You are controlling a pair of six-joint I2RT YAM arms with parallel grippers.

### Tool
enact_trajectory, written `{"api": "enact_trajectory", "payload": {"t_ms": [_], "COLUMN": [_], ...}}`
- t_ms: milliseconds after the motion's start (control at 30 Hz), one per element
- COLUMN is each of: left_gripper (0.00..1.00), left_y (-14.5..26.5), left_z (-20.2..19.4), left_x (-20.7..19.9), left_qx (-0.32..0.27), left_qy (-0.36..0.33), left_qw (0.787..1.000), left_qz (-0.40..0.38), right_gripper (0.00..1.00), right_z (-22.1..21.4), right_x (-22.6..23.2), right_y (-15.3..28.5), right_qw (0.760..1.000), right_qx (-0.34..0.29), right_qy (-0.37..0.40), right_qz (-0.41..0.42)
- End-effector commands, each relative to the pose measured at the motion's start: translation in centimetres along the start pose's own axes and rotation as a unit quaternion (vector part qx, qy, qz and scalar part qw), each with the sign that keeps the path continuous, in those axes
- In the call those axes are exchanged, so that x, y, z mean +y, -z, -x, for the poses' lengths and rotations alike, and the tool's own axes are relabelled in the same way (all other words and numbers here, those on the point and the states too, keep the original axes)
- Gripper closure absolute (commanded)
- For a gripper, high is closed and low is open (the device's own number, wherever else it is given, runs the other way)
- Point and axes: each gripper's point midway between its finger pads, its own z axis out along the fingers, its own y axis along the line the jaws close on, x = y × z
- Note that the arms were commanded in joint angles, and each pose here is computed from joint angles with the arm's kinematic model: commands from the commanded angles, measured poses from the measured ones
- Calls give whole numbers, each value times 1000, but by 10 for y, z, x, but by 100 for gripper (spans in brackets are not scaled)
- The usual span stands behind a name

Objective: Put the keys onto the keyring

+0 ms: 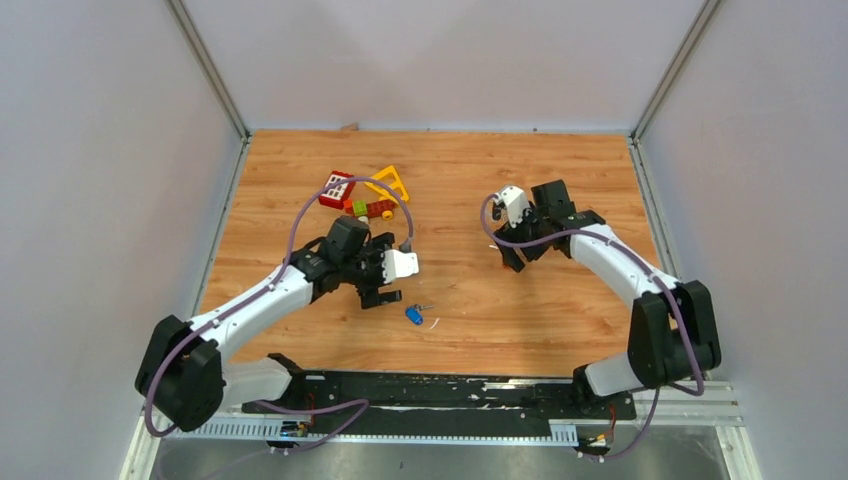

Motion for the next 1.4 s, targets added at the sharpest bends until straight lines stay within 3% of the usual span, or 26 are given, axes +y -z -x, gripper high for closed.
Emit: {"api": "enact_trajectory", "payload": {"t_ms": [0,400,600,1167,1367], "left_gripper": [1,5,5,7,7], "left_y": [-5,3,6,10,11], "left_z": [15,14,13,10,11], "left_x": [12,12,10,10,12], "left_qx": [-21,-53,-59,-61,-60], "left_qy": [1,18,25,21,19], "left_qw": [1000,997,995,994,994], "left_qz": [13,61,70,84,87], "right_gripper": [30,58,60,62,67], "right_z": [10,12,2,-8,-4], "right_x": [-31,-63,-68,-62,-58], "right_y": [-9,-59,-69,-80,-81], "right_qw": [1000,997,993,982,981], "right_qx": [18,79,111,134,123], "right_qy": [-10,11,40,92,98], "right_qz": [-24,15,30,94,109]}}
